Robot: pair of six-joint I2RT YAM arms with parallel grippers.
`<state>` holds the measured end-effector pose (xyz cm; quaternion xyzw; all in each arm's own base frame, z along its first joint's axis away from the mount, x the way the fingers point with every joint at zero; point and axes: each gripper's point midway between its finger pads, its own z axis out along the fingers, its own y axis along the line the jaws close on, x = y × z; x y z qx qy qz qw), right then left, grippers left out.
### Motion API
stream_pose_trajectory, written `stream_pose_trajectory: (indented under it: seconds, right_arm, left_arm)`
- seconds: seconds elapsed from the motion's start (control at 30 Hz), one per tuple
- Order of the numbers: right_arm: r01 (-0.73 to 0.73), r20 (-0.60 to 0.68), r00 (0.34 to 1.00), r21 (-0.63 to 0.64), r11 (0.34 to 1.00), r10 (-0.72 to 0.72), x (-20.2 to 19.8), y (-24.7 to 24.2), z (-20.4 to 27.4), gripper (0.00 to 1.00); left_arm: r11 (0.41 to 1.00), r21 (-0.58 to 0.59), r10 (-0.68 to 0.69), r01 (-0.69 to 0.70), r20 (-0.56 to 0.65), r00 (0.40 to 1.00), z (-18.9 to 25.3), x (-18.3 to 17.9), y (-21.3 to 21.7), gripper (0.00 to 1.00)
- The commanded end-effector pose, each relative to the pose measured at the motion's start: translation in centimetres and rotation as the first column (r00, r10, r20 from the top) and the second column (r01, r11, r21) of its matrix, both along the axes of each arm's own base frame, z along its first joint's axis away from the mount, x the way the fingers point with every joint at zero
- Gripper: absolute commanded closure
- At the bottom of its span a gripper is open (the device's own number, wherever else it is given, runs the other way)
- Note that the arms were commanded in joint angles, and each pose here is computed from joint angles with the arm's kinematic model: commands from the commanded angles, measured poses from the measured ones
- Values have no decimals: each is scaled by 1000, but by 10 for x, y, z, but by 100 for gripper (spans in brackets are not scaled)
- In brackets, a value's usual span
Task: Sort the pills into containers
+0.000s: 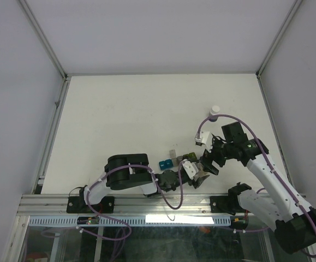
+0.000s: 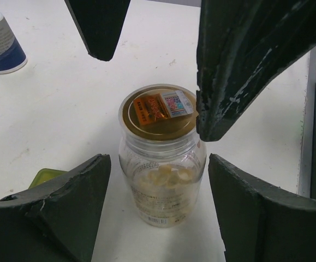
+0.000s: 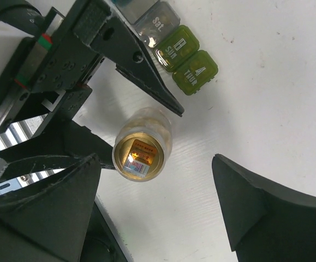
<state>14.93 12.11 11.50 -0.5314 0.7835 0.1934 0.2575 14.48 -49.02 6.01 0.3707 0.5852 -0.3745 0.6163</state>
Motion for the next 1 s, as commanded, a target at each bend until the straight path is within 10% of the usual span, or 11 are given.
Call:
stream_pose_trajectory:
  seconds: [0.0,0.37,0.67,0.97]
  right_arm:
    - [29,59,998,6,1000,-30,9,-1,14,14]
    - [-29,16,999,29,999,28,-5,4,20,14]
    - [-212,51,977,96,973,208,-32,12,63,13]
    - [-309,16,950,182,933,312,-49,24,71,14]
  left_arm:
    - [990,-137,22,-16,39,999,34,2,-11,28]
    - [986,-163,-8,16,52,999,50,-5,-4,64]
    - [944,-154,-301,293,-33,953,66,-62,9,93]
    - [941,-91,-338,326,-197,920,65,-71,3,100]
